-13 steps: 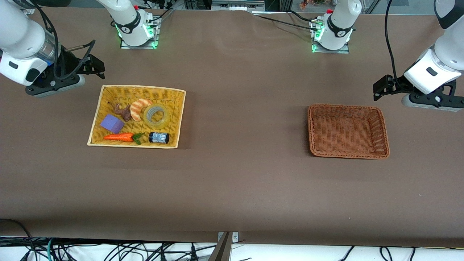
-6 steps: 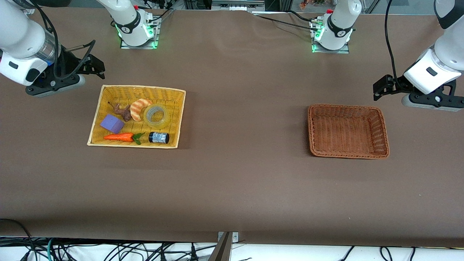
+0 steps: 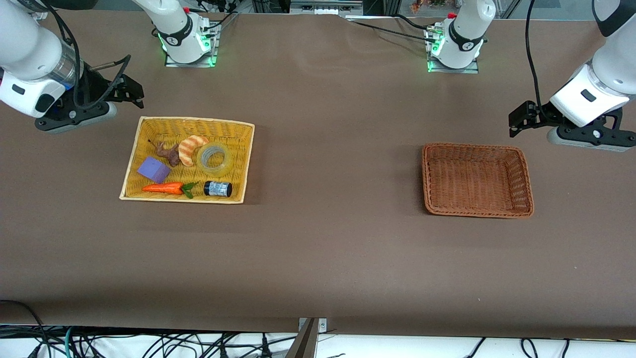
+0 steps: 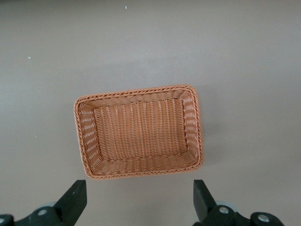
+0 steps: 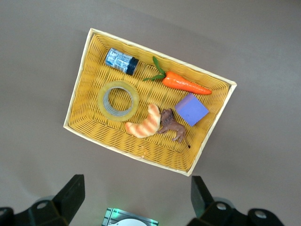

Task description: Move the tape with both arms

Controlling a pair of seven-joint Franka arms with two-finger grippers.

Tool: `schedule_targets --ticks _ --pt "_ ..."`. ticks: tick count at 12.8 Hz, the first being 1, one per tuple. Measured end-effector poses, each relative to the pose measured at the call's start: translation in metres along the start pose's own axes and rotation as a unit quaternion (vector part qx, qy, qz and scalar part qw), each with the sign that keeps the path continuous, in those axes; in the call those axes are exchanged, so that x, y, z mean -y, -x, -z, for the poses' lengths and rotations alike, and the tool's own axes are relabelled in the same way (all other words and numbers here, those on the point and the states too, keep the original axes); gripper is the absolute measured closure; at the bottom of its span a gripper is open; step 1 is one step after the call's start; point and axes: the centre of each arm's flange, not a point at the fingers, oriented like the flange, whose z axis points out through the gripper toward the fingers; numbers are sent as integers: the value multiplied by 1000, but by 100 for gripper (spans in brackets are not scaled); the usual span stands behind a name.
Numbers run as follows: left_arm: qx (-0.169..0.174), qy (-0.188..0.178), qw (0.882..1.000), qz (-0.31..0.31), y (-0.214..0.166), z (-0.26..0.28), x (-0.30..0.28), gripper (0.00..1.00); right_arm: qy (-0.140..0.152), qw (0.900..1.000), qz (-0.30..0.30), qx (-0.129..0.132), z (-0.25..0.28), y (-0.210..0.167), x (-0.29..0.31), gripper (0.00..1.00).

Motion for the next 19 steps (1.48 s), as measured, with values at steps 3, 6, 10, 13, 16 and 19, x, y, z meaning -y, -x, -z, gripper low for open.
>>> schedule_targets --ticks 3,6,10,13,16,19 --pt "18 0 1000 0 5 1 0 0 0 1000 0 0 0 0 0 0" --pt "24 1 1000 1 6 4 1 0 0 1000 0 0 0 0 0 0" --pt "25 1 1000 1 6 3 1 0 0 1000 0 1 -1 0 0 0" --pt "25 1 1000 1 6 3 1 0 0 1000 0 1 -1 0 0 0" --pt "25 1 1000 -1 6 3 -1 0 -1 1000 0 4 -4 -1 0 0" --pt "25 1 1000 -1 6 3 -1 0 -2 1000 0 11 -11 -2 0 0"
